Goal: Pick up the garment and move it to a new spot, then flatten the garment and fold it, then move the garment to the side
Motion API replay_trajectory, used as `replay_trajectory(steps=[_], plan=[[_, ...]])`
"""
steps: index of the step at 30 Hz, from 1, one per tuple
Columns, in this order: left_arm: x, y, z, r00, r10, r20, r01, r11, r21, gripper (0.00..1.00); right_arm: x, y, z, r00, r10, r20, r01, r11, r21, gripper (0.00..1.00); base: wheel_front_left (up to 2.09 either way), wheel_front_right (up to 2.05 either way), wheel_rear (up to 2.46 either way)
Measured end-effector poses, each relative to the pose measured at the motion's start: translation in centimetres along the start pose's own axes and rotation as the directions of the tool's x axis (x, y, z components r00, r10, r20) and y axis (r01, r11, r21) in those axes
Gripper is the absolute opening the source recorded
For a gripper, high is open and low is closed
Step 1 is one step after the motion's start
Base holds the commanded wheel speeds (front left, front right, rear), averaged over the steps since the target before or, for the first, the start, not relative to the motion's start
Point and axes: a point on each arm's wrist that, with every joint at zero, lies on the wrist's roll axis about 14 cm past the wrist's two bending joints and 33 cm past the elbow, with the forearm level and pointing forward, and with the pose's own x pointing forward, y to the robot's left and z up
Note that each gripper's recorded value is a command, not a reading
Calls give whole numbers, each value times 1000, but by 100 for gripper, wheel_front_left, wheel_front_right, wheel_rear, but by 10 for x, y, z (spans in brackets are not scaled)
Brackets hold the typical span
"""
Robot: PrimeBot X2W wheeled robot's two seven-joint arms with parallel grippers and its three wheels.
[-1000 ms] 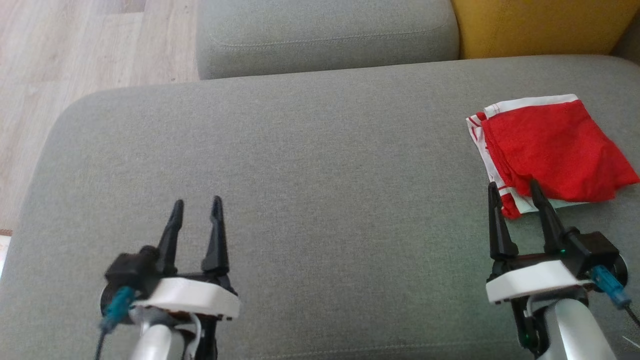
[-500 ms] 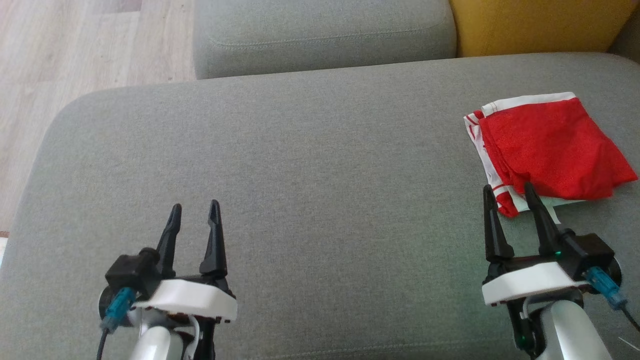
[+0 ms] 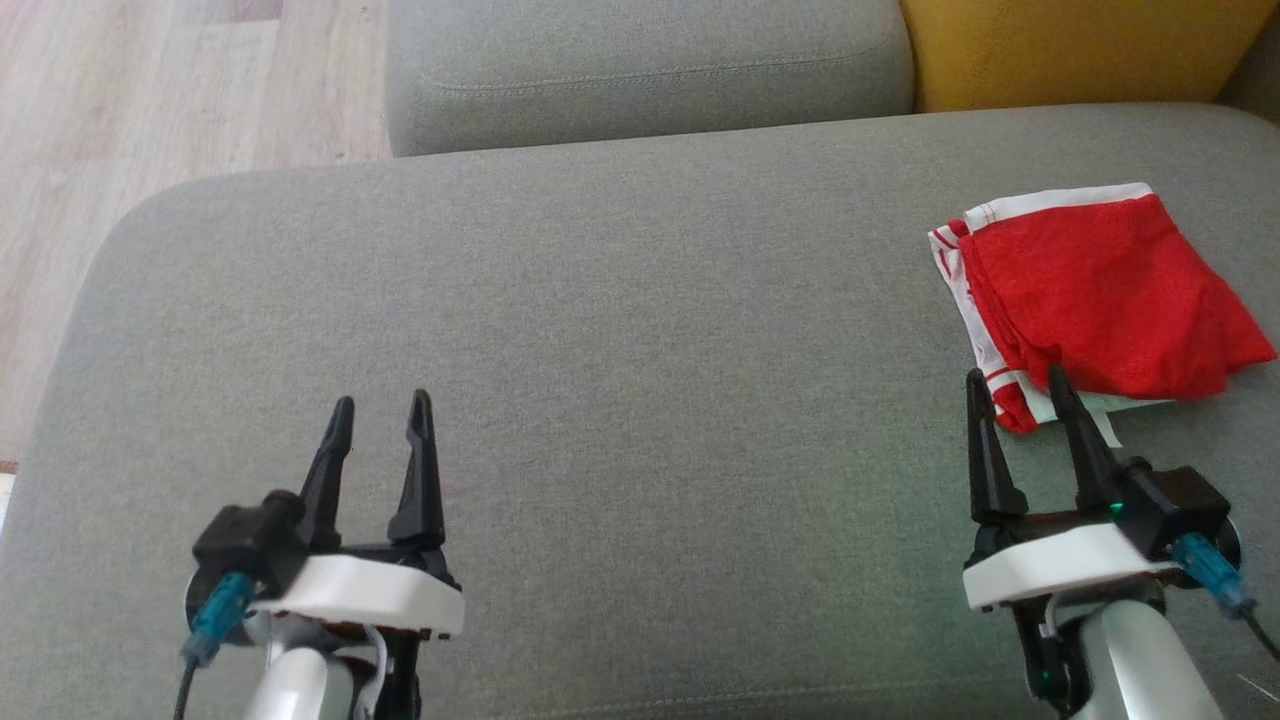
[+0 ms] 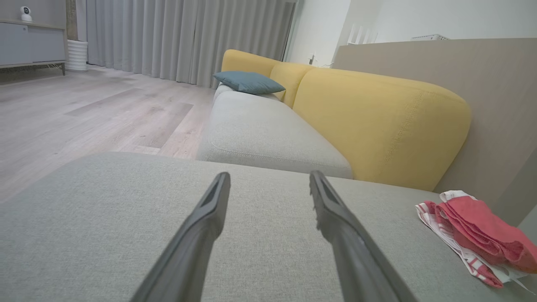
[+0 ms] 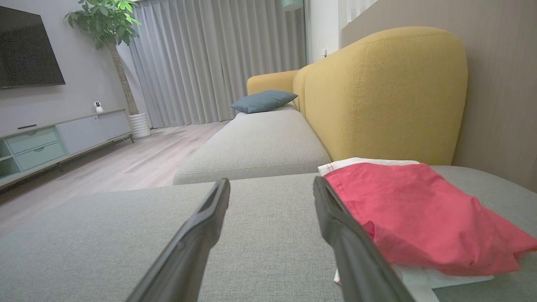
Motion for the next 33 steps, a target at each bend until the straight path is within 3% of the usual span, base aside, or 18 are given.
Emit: replay_trajectory(steps=[6,7,14,33], plan=[[2,4,11,999,12,36,-12,1000,1,100,0,0,-1,1000,-2,-4,2,1000,7,100,0,0,0],[2,3,12,999,12,36,-12,1000,0,0,0,-1,-3,1000,-3,-9,3,1000,8,0,0,0,0],[-24,17,-35,991,62,-120,-65,998,-20,0,-28,-6,-51,986,-36,-165,44,998,46,0,0,0,0],[-23,26,-40,982,97,-161,-129,970,-206,0,-24,-15,-49,981,-84,-172,124,964,236,0,0,0,0]])
